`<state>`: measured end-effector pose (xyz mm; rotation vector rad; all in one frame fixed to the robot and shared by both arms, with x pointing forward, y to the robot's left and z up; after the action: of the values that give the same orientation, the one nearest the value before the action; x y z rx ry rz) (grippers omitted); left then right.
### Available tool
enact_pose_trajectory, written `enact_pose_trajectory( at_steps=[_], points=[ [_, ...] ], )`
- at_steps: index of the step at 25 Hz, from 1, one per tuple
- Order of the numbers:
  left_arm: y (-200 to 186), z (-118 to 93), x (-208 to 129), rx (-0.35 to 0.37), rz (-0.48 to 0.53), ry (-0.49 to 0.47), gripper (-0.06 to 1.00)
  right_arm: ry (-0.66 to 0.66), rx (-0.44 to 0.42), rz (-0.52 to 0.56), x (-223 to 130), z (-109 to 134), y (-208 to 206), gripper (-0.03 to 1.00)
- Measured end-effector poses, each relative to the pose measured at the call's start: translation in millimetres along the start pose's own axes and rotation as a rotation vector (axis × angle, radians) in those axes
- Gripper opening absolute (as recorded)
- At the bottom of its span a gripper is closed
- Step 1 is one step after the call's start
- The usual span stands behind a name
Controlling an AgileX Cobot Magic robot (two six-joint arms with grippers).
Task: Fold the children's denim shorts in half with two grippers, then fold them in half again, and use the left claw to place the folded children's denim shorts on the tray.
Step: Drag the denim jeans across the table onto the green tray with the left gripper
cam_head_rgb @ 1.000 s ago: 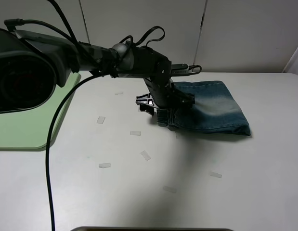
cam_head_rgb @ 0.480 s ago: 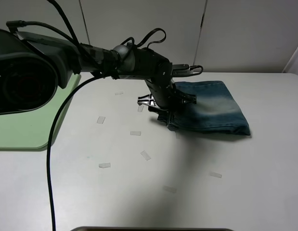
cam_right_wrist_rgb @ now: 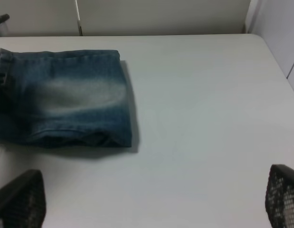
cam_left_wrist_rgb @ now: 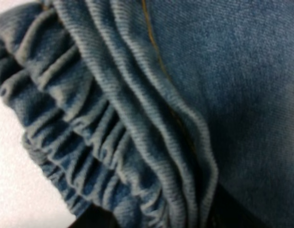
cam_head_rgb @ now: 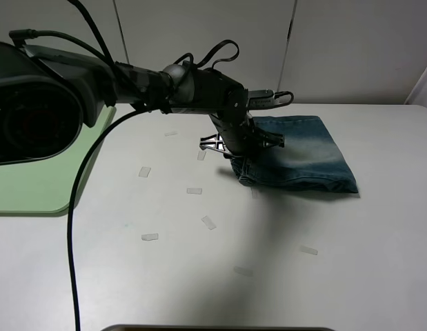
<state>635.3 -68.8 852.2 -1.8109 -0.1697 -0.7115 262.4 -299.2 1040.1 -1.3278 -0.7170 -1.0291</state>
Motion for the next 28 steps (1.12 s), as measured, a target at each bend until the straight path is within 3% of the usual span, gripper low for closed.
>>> enact_pose_trajectory(
  at_steps=[6, 17, 28],
  points=[
    [-23.2, 4.7, 10.9, 0.055, 0.036, 0.038, 0.27, 0.000, 0.000, 0.000, 0.0, 0.0, 0.0, 0.70],
    [-86.3, 44.4, 37.7, 0.192, 0.127, 0.230, 0.26, 0.000, 0.000, 0.000, 0.0, 0.0, 0.0, 0.70],
    [-138.8, 120.8, 60.1, 0.291, 0.215, 0.276, 0.26, 0.000, 0.000, 0.000, 0.0, 0.0, 0.0, 0.70]
  ],
)
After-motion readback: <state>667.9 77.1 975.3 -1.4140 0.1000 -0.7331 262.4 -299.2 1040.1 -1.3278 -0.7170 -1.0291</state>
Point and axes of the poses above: a point on each arm's last joint axis where the gripper is mounted, y pointing out along that axis toward the gripper, z along the wrist's bending axis when the last joint is at zero, x = y × z, the point moved 3 cm from there along y, pointing out along that axis toward the gripper, and after that the axes turned 8 degrees about y, right-handed, at the moved point
